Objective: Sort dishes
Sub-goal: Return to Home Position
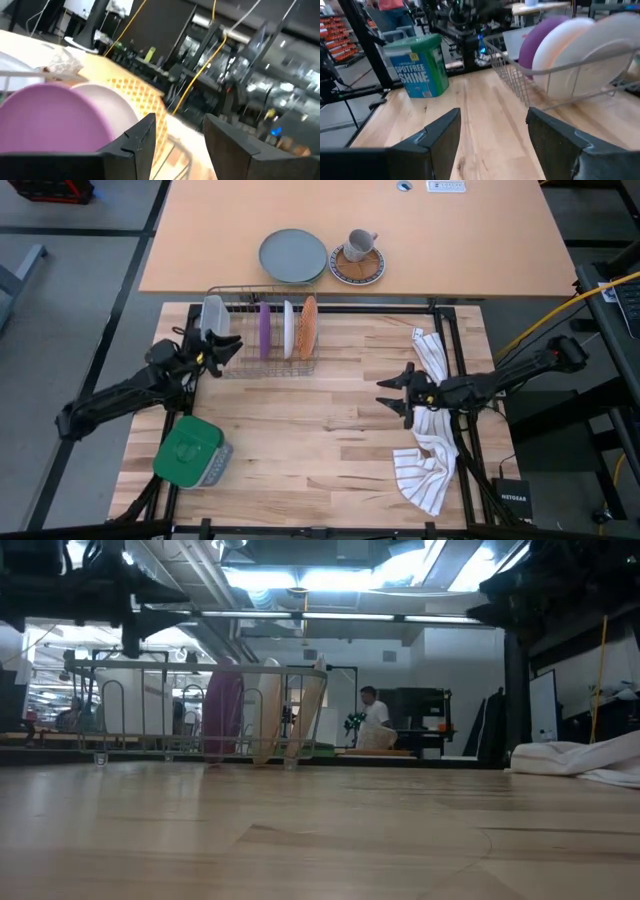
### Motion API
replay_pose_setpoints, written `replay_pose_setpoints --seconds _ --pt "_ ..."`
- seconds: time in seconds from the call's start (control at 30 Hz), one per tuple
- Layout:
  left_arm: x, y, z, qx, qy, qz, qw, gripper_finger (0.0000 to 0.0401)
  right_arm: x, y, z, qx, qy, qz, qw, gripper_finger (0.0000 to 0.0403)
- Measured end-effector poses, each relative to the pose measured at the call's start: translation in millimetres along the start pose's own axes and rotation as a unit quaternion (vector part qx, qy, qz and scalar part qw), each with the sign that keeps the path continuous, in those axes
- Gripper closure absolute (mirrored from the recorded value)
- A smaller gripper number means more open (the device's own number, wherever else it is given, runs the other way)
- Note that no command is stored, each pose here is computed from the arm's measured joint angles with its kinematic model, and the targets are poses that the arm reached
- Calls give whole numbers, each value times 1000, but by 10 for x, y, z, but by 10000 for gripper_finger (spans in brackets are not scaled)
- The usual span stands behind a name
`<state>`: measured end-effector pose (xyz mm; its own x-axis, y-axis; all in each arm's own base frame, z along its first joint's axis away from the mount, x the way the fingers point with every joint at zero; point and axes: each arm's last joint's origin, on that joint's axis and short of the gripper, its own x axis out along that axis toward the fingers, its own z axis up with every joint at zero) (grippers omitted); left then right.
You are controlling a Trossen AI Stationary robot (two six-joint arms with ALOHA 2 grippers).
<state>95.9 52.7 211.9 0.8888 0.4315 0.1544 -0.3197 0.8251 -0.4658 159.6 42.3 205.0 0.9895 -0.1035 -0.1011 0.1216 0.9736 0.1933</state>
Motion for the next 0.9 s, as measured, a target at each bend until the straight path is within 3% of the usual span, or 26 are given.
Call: replay_pose_setpoints --seconds 0.27,0.7,0.9 --pt "-128 -60 -134 79 65 -30 994 246 -210 -82 147 -24 -39 -24 999 171" --pt "-140 -101 -190 257 68 -8 964 246 -477 -212 209 -85 -54 -55 993 171" --pt "-153 -72 -253 269 103 -2 958 246 -547 -253 179 -92 -41 -56 993 171"
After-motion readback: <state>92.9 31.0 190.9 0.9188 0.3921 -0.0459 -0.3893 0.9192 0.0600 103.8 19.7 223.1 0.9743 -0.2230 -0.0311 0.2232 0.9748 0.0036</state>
